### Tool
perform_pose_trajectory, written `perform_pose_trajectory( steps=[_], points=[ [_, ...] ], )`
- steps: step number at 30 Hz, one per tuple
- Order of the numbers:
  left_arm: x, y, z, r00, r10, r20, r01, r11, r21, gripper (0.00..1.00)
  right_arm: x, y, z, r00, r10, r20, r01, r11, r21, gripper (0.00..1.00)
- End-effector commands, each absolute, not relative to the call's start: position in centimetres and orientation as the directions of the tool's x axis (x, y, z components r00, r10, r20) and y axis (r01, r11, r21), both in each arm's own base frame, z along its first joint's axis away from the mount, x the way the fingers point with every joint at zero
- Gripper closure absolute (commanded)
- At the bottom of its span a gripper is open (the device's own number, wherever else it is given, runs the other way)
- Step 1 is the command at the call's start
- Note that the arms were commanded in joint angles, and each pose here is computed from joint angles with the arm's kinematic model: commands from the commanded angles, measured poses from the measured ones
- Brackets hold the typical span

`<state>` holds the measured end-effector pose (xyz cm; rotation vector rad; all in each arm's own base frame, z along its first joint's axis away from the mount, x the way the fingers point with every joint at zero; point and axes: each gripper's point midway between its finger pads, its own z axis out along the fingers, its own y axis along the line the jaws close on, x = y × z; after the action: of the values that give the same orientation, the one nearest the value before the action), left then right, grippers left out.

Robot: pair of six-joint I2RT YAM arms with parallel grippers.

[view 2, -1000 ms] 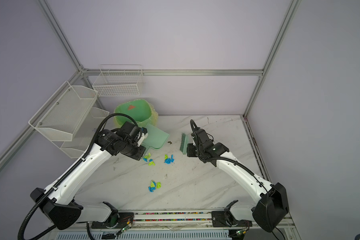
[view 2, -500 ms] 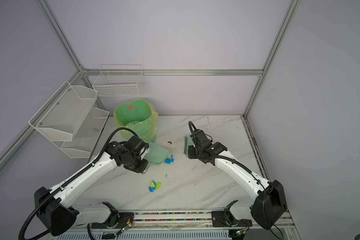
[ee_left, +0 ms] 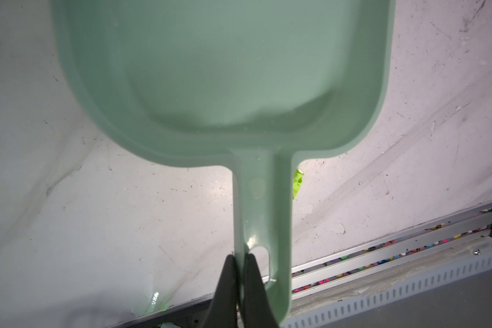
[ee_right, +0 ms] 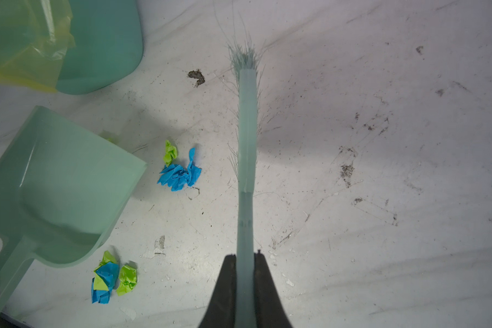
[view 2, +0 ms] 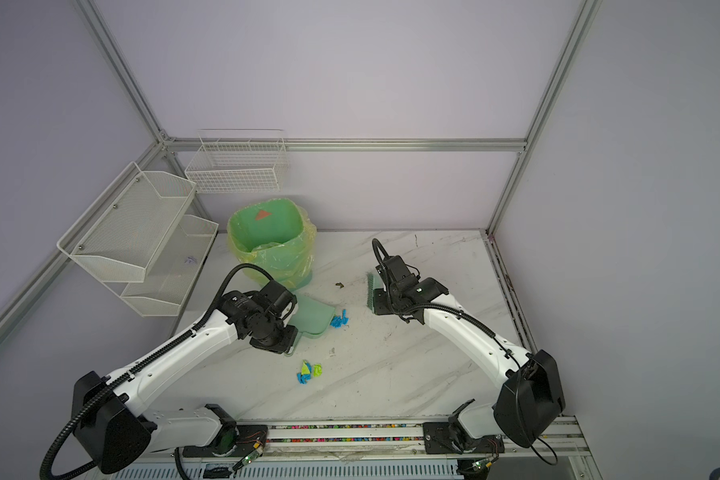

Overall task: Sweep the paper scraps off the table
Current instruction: 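Sweep remaining scraps into the dustpan with the right gripper's brush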

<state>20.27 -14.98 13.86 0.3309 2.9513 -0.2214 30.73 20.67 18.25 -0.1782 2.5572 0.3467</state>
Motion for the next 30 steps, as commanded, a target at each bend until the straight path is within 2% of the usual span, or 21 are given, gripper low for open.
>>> perform_pose_trajectory(
  steps=[1,9,14,24,30],
  points=[
    [18.4,-16.1,14.0,-0.969,0.193,-0.151,0.221,0.955,-0.197,1.00,31.0,20.0,18.6,-0.835,-0.086,-0.543,-0.201,0.967,0.156,1.00],
    [16.0,-15.9,11.7,-0.978,0.196,-0.073,0.206,0.961,-0.185,1.00,32.1,19.6,18.1,-0.830,-0.124,-0.544,-0.203,0.975,0.087,1.00],
    [16.6,-16.6,11.2,-0.975,0.208,-0.079,0.218,0.962,-0.166,1.00,32.7,19.8,18.7,-0.820,-0.138,-0.556,-0.211,0.975,0.069,1.00],
    [17.5,-17.0,9.6,-0.966,0.255,-0.042,0.257,0.961,-0.096,1.00,33.0,21.7,18.7,-0.815,-0.173,-0.553,-0.283,0.952,0.119,1.00],
    [18.2,-17.8,9.8,-0.960,0.277,-0.038,0.279,0.955,-0.102,1.00,32.3,24.4,18.3,-0.808,-0.203,-0.552,-0.353,0.918,0.180,1.00]
  ],
)
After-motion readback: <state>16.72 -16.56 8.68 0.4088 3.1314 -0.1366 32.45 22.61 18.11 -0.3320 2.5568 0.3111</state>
